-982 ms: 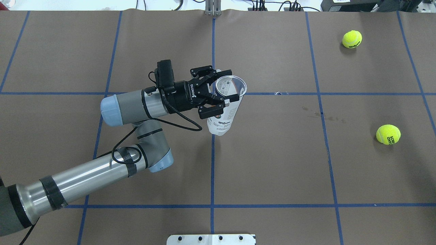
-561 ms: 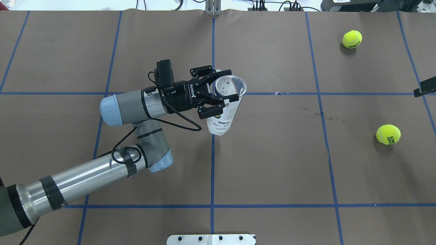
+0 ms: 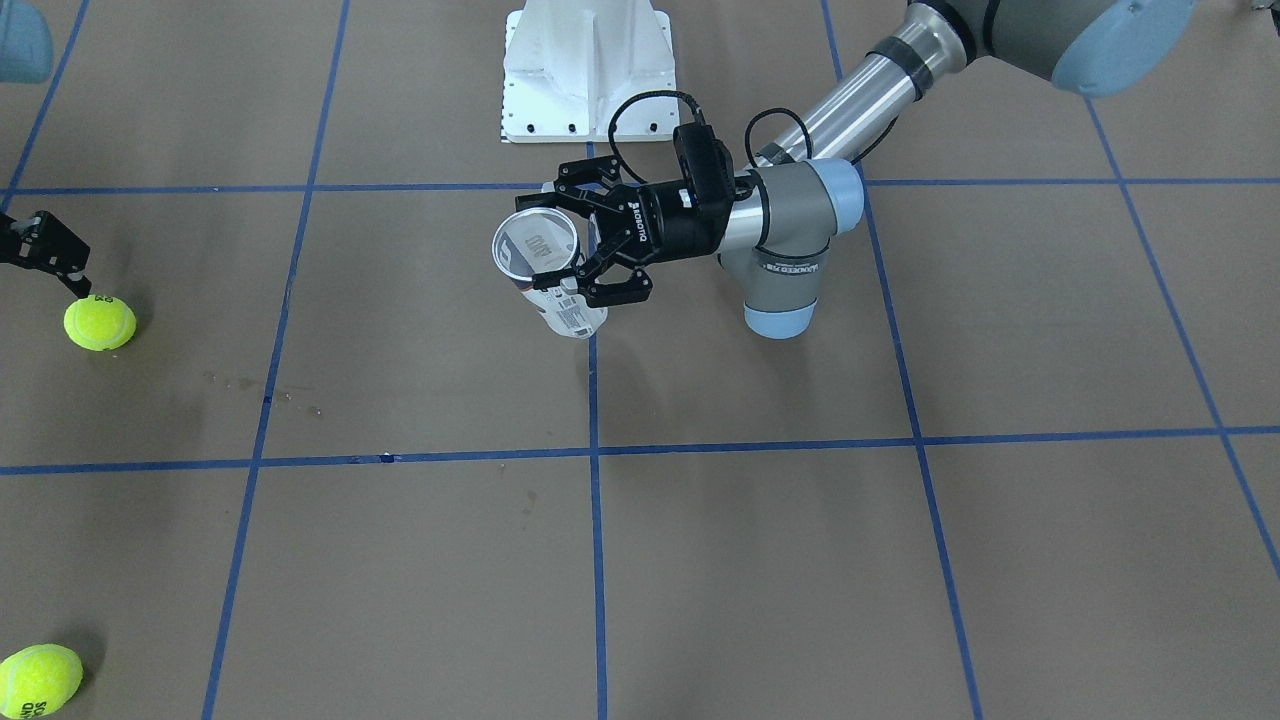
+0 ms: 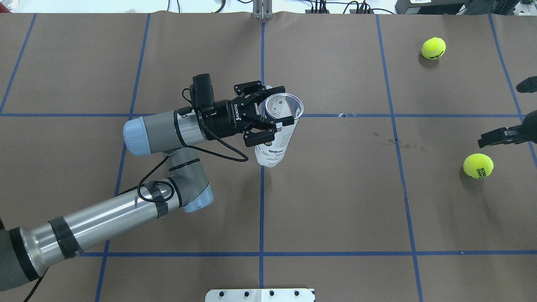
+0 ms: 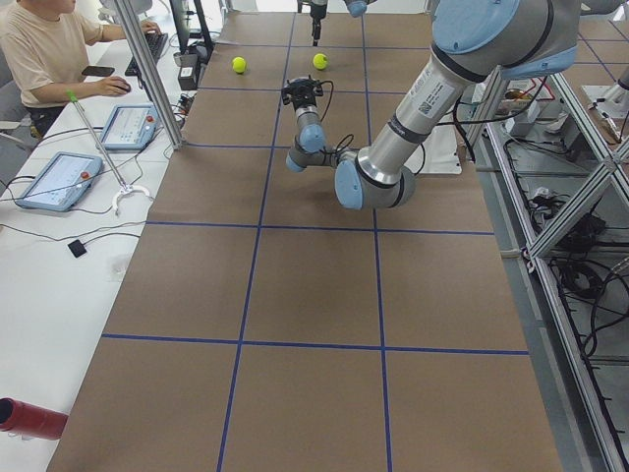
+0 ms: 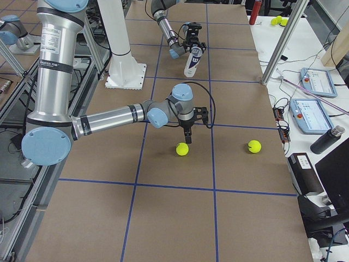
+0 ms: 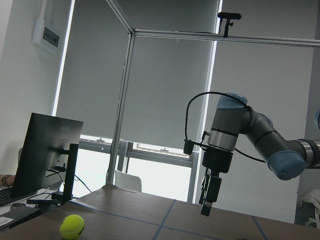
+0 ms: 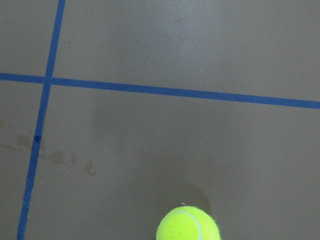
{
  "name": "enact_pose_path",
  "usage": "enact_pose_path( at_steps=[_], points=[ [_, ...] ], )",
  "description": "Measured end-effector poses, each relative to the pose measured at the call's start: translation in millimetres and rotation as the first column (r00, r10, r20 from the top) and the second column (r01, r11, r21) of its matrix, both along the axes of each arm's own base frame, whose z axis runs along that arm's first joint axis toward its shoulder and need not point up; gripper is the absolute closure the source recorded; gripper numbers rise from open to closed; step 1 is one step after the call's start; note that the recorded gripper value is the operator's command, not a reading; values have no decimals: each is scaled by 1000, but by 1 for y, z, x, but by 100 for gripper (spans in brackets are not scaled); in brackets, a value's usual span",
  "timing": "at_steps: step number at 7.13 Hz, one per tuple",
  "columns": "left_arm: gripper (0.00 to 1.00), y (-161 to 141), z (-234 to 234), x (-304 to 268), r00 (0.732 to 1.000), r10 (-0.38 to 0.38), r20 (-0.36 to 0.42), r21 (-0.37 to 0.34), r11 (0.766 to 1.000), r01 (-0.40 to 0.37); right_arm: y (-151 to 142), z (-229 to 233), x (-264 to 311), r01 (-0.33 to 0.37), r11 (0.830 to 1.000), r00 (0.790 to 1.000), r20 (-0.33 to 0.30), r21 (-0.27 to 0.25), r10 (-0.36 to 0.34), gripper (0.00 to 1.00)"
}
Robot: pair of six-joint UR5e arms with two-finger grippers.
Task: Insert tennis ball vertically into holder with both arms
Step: 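Hold the upright can with the left gripper while the right gripper reaches the nearer ball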
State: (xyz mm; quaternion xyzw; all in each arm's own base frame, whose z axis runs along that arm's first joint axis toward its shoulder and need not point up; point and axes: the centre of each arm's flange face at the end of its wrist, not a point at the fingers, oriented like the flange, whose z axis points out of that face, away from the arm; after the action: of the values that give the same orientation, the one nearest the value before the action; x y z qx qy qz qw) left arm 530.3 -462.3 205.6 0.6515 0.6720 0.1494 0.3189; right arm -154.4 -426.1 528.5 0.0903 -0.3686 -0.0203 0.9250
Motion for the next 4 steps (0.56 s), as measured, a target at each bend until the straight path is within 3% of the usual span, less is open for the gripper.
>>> enact_pose_path(
  at_steps=[4],
  points=[
    [29,1,0,0,1000,2,0,2,1000,-2,13,52,-30,-2,999,1000,3,33,2,0]
  ],
)
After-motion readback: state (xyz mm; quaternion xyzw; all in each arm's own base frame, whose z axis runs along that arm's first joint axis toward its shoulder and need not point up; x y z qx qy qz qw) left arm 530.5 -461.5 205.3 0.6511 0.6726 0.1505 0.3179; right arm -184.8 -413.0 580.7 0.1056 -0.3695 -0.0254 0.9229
